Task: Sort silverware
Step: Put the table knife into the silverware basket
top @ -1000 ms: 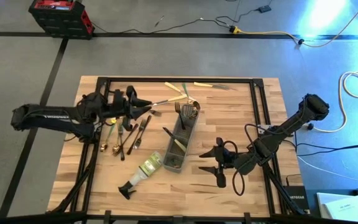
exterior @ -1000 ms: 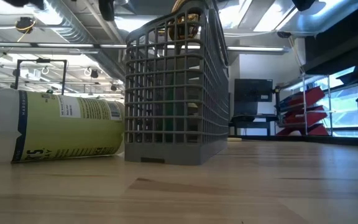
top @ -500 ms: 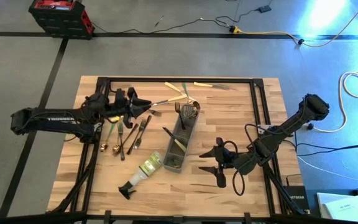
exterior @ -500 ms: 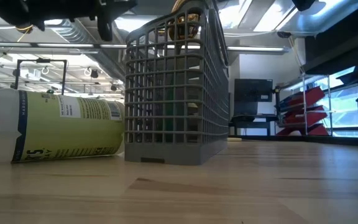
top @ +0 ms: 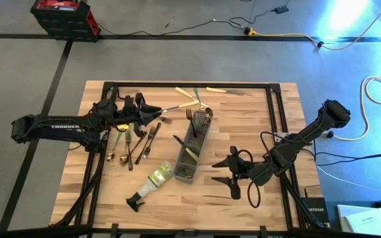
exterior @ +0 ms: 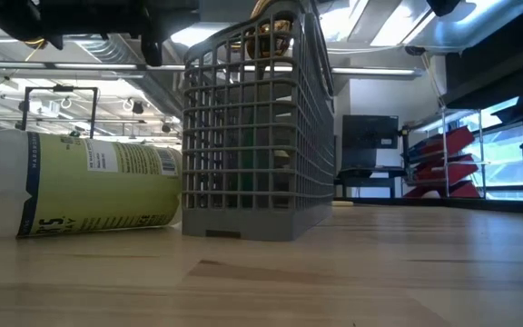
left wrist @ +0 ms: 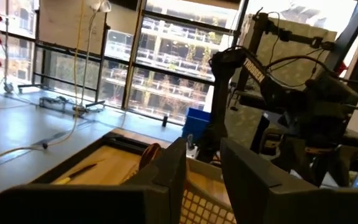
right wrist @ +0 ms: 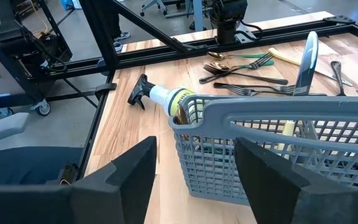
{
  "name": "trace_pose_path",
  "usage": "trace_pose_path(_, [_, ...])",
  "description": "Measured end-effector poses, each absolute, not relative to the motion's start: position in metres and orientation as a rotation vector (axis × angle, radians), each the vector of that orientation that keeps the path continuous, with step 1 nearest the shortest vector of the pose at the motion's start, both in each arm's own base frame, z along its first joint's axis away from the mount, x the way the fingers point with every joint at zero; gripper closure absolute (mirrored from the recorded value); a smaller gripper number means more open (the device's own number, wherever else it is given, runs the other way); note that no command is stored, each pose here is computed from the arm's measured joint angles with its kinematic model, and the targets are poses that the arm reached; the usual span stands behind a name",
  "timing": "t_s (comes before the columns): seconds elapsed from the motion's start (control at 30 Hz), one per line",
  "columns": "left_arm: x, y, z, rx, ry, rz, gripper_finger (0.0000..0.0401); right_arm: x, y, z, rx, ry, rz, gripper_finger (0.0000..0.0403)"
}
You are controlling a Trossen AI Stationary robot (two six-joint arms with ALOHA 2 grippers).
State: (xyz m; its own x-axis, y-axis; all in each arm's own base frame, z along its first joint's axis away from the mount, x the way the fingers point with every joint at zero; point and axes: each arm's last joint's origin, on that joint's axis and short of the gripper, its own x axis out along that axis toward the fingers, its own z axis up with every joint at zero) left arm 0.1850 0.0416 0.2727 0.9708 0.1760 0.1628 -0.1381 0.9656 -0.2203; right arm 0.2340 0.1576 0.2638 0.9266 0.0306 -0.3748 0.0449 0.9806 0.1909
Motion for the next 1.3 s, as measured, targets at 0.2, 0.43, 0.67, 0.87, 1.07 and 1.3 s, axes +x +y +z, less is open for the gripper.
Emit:
trace_pose_path(0.2, [0.187, 0.042, 0.271, -0.178, -0.167, 0.164, 0.0317, 0.234, 0.158, 0.264, 0.197, 0.385, -0.007, 0.0204])
trace_pose_path(0.43, [0.188, 0.042, 0.269, -0.144, -0.154, 0.170, 0.0317, 0.235, 0.158, 0.265, 0.218, 0.384, 0.026, 0.0204])
trace_pose_path(0.67, [0.193, 0.049, 0.263, -0.196, -0.130, 0.198, 0.0317, 0.243, 0.151, 0.273, 0.256, 0.288, -0.049, 0.0204])
trace_pose_path(0.87, [0.201, 0.063, 0.253, -0.157, -0.098, 0.223, 0.0317, 0.253, 0.121, 0.272, 0.036, 0.311, -0.189, 0.0204])
trace_pose_path(1.07, [0.205, 0.085, 0.247, -0.084, -0.116, 0.200, 0.0317, 0.233, 0.062, 0.292, -0.175, 0.379, -0.480, 0.0204])
trace_pose_path(1.3, [0.208, 0.113, 0.230, -0.027, -0.084, 0.138, 0.0317, 0.202, -0.030, 0.309, -0.277, 0.531, -0.673, 0.0204])
